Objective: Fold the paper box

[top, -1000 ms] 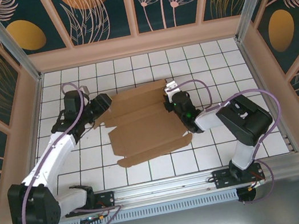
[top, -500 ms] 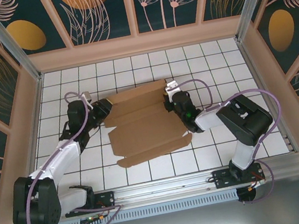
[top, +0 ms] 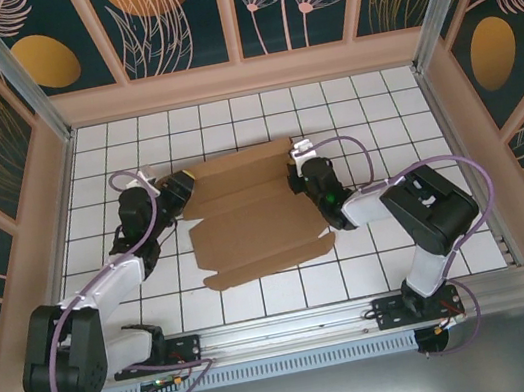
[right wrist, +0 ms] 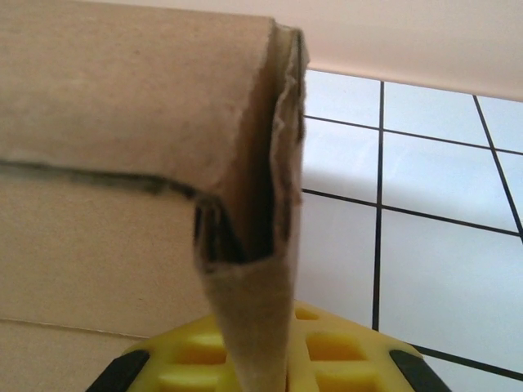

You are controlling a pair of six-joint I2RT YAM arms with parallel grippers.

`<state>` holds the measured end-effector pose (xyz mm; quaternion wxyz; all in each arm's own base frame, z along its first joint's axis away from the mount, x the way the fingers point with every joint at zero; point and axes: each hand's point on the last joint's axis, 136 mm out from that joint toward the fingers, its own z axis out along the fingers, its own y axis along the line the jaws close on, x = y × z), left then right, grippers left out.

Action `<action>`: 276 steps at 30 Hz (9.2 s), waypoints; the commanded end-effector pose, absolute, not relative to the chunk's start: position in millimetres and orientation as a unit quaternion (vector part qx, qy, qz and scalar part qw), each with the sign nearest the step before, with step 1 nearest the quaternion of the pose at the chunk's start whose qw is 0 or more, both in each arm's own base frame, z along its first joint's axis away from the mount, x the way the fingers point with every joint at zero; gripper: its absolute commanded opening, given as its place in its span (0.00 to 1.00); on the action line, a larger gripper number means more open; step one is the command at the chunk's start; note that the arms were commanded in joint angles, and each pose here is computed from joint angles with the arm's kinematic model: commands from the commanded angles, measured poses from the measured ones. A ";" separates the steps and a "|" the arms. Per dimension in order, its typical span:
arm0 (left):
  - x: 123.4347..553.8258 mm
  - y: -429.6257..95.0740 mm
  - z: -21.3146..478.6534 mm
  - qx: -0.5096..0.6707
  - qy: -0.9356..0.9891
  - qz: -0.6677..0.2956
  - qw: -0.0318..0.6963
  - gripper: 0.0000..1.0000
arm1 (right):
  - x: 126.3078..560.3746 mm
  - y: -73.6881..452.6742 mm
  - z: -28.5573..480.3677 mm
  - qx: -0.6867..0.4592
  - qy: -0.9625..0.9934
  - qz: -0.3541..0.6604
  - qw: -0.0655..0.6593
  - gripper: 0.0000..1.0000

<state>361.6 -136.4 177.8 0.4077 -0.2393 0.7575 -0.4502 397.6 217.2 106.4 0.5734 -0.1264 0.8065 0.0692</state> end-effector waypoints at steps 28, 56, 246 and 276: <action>358.9 -110.8 60.6 -0.267 0.866 -0.266 0.328 0.14 | 404.5 196.6 111.9 -0.090 0.818 0.048 0.566 0.10; 389.7 -153.4 62.9 -0.200 0.849 -0.348 0.343 0.38 | 402.6 208.1 100.9 -0.107 0.823 0.063 0.555 0.09; 436.1 -134.4 96.1 -0.051 0.868 -0.051 0.492 0.54 | 413.5 198.6 105.1 -0.097 0.834 0.044 0.541 0.19; 424.4 -123.6 233.4 -0.092 0.725 -0.301 0.613 0.79 | 390.2 200.5 233.7 -0.071 0.711 0.294 0.635 0.85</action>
